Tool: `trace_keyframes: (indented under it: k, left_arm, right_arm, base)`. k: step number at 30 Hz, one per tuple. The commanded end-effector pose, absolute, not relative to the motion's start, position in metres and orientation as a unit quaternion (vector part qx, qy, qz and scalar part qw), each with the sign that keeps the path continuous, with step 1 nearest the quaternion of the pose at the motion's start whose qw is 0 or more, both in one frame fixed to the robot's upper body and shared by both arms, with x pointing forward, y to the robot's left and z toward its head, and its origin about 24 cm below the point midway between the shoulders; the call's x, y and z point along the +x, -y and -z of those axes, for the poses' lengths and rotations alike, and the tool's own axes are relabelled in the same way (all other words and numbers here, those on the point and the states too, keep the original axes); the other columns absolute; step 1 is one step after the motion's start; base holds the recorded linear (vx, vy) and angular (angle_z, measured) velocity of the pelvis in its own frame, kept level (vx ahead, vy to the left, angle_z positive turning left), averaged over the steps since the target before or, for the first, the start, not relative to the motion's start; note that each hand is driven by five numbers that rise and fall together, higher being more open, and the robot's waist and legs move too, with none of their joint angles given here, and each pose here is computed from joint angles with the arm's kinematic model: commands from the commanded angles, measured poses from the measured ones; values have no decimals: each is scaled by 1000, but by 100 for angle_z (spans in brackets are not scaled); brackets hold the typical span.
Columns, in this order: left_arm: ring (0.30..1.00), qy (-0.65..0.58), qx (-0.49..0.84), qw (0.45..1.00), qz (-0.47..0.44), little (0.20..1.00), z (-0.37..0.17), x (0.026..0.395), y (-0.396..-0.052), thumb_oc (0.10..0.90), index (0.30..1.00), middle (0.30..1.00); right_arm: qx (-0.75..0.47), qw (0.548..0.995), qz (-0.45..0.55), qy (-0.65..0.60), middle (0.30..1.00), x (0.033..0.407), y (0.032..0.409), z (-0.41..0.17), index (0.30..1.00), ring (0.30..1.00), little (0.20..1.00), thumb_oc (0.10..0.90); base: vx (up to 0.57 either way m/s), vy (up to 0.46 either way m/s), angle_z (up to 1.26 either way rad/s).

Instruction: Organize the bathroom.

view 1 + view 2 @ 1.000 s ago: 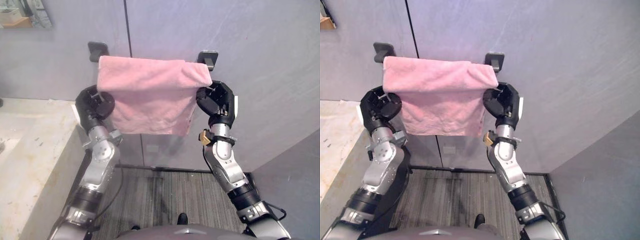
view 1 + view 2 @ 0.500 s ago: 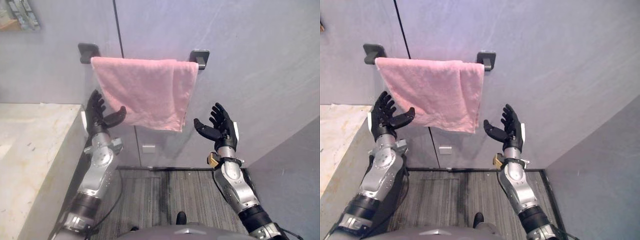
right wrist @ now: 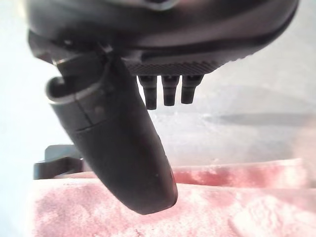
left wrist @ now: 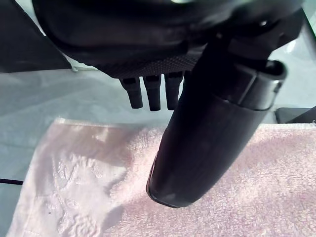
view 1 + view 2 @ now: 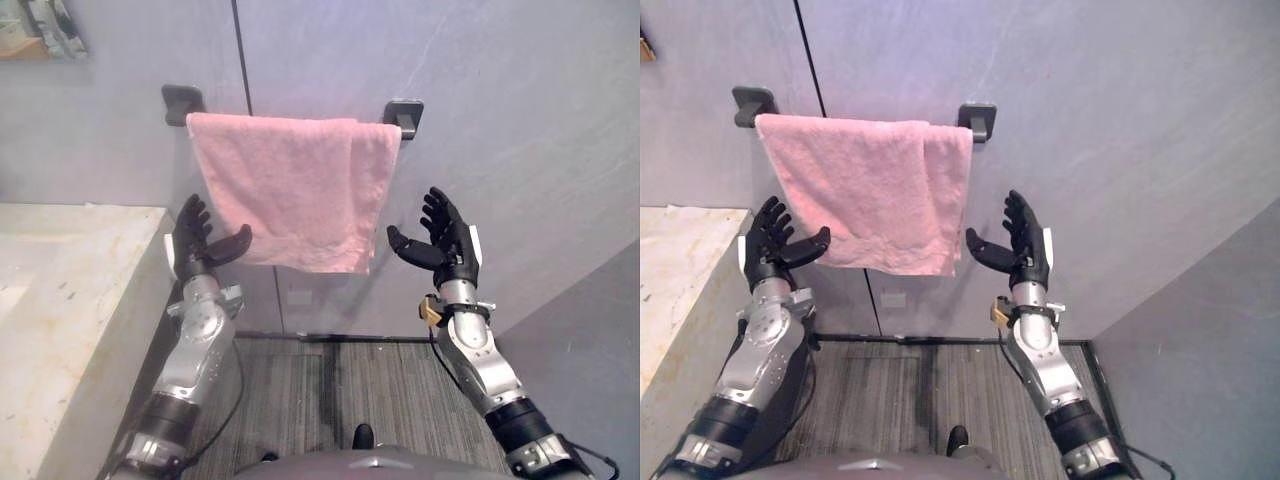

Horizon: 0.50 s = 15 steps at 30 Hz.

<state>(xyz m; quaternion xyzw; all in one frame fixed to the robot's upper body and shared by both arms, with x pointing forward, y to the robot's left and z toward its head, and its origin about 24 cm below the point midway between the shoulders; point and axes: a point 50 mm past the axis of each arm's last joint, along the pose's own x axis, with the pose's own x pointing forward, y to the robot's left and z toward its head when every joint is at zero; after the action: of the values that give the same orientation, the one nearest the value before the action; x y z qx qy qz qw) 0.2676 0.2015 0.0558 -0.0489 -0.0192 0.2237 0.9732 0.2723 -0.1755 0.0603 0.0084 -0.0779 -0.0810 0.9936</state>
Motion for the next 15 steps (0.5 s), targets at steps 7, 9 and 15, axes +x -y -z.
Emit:
trace_keyframes:
  k: [7,9,15]
  left_arm:
    - [900,86,2,984,-159,900,-82,290,-187,800,900,900]
    - [900,47,23,987,-152,900,-61,283,-188,800,900,900]
    - [900,-54,83,986,-132,900,-1,242,-189,800,900,900]
  right_arm:
    - [18,948,71,309,900,296,177,-164,900,900,900,800]
    - [16,951,97,293,900,297,183,-158,900,900,900,800]
    - [-36,962,174,209,900,271,196,-91,900,900,900,800]
  base:
    - [1,-4,1]
    - [-42,-7,1]
    - [-49,0,2]
